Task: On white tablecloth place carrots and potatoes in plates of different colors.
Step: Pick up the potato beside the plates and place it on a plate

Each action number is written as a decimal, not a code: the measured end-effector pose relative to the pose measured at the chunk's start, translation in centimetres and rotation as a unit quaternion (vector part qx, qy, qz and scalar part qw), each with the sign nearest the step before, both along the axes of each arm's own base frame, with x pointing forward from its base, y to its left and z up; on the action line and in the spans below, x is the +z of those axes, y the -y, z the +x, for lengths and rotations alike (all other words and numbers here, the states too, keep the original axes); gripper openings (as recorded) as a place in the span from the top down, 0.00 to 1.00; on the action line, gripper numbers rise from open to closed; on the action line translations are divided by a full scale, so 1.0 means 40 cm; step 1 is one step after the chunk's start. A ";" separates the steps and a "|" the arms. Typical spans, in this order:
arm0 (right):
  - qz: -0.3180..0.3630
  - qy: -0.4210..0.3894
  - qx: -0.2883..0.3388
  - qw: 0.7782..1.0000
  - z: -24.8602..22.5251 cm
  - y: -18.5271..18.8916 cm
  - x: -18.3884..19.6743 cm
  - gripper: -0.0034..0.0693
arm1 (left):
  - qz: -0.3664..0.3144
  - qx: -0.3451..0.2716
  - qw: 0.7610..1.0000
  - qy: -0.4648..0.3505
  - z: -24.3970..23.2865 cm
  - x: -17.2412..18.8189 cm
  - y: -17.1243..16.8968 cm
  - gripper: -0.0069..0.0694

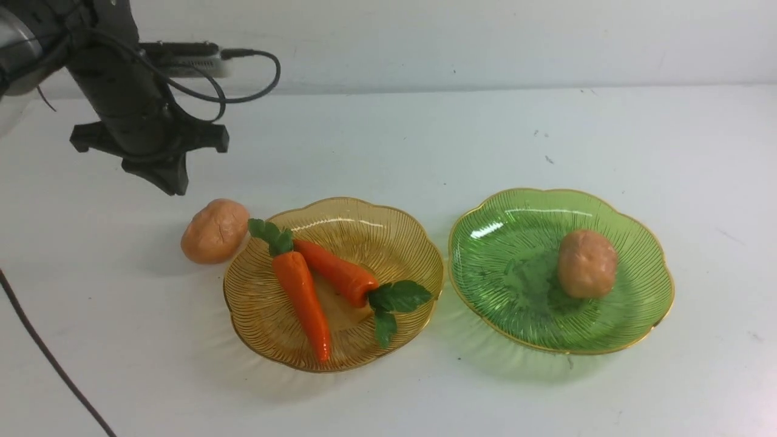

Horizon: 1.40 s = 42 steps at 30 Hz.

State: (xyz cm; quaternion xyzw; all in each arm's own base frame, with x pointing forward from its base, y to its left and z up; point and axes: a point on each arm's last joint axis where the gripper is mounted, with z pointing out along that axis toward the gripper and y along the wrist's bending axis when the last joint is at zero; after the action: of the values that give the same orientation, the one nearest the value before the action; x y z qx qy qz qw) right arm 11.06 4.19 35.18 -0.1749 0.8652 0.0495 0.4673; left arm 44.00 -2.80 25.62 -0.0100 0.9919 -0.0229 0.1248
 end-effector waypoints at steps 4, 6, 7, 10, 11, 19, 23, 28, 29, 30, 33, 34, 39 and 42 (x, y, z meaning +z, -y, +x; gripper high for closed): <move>0.000 0.000 0.000 1.000 0.000 0.000 0.000 0.97 | -0.006 0.002 1.000 0.011 0.013 -0.014 0.003 0.49; 0.000 0.000 0.000 1.000 0.000 0.000 0.000 0.97 | -0.006 0.001 1.000 0.019 0.021 -0.023 0.003 0.36; 0.000 0.000 0.000 1.000 0.000 0.000 0.000 0.97 | -0.005 0.001 1.000 0.021 0.027 -0.032 0.003 0.27; 0.000 0.000 0.000 1.000 0.000 0.000 0.000 0.97 | -0.003 -0.004 1.000 0.021 0.041 -0.064 0.004 0.11; 0.000 0.000 0.000 1.000 0.000 0.000 0.000 0.97 | -0.001 -0.011 1.000 0.020 0.046 -0.076 0.004 0.05; 0.001 0.000 0.000 1.000 0.000 0.000 0.000 0.97 | 0.004 -0.024 1.000 -0.004 0.072 -0.174 0.005 0.03; 0.001 -0.001 0.000 1.000 0.000 0.000 0.000 0.97 | 0.007 -0.024 1.000 -0.017 0.074 -0.197 0.004 0.21; 0.002 -0.001 0.000 1.000 0.000 -0.001 0.000 0.97 | 0.034 -0.026 0.997 -0.059 0.058 -0.175 -0.018 0.39; 0.002 -0.001 0.000 1.000 0.000 -0.001 0.000 0.97 | 0.039 -0.024 0.997 -0.059 0.057 -0.162 -0.023 0.40; 0.002 -0.001 0.000 1.000 0.000 -0.001 0.000 0.97 | 0.044 -0.019 0.997 -0.053 0.058 -0.138 -0.029 0.41; 0.002 -0.001 0.000 1.000 0.000 -0.001 0.000 0.97 | 0.041 -0.002 0.999 0.012 0.062 -0.010 -0.033 0.42; 0.002 -0.001 0.000 1.000 0.000 -0.001 0.000 0.97 | 0.027 0.000 0.999 0.043 0.057 0.047 -0.021 0.42; 0.009 -0.001 -0.004 1.000 0.001 -0.001 0.000 0.97 | -0.064 -0.046 0.991 0.111 0.011 0.195 0.113 0.42; 0.020 -0.001 -0.009 1.000 0.002 -0.002 0.002 0.97 | -0.116 -0.091 0.984 0.101 -0.014 0.198 0.232 0.42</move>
State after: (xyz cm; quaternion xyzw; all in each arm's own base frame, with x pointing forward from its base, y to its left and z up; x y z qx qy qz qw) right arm 11.12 4.27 35.26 -0.1580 0.8659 0.0625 0.4704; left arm 43.44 -12.08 33.53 0.0686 0.9615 -0.1504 0.2194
